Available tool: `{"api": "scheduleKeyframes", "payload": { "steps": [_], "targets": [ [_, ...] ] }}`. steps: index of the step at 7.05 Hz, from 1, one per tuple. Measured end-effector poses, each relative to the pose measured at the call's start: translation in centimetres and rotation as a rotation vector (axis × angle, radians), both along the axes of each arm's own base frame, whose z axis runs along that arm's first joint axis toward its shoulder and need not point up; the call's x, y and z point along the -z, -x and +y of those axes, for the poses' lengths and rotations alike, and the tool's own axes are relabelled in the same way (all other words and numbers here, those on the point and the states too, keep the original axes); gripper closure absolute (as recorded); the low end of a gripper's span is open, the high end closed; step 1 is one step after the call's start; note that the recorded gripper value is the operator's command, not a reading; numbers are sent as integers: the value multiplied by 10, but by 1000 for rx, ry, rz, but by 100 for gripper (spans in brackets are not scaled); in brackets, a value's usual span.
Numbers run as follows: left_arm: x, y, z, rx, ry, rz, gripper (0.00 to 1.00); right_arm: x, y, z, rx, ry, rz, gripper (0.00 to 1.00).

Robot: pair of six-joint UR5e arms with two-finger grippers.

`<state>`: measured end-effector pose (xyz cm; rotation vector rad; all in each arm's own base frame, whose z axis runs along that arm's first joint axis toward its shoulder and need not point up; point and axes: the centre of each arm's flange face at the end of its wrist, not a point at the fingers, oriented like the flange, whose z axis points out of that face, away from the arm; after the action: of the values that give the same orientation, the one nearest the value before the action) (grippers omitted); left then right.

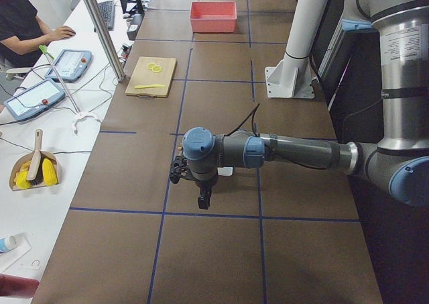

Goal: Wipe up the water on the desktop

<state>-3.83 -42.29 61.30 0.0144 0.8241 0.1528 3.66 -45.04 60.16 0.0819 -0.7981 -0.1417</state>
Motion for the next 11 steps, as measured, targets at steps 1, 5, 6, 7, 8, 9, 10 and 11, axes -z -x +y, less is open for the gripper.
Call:
{"api": "scheduleKeyframes", "payload": {
  "steps": [1,5,6,7,8,9,10,11],
  "targets": [
    [3,0,-1,0,-5,0,0,1,5,-1,11,-12,-4,0],
    [62,-26,-39,62,-20,42,0,9,33,-7,52,-62,-10,0],
    [78,-56,-46,89,12,52,0,11,38,-7,57,-69,-12,0],
    [90,-86,-51,105,45,61,0,11,40,-8,60,-74,-13,0],
    [102,-119,-55,99,74,66,1,12,42,-9,63,-78,-13,0],
    [112,-147,-59,87,84,54,5,12,43,-9,66,-78,-14,0],
    [122,-173,-65,85,85,28,10,12,45,-8,68,-76,-15,0],
    [123,-191,-67,80,89,5,18,11,45,-8,69,-74,-16,0]
  ]
}}
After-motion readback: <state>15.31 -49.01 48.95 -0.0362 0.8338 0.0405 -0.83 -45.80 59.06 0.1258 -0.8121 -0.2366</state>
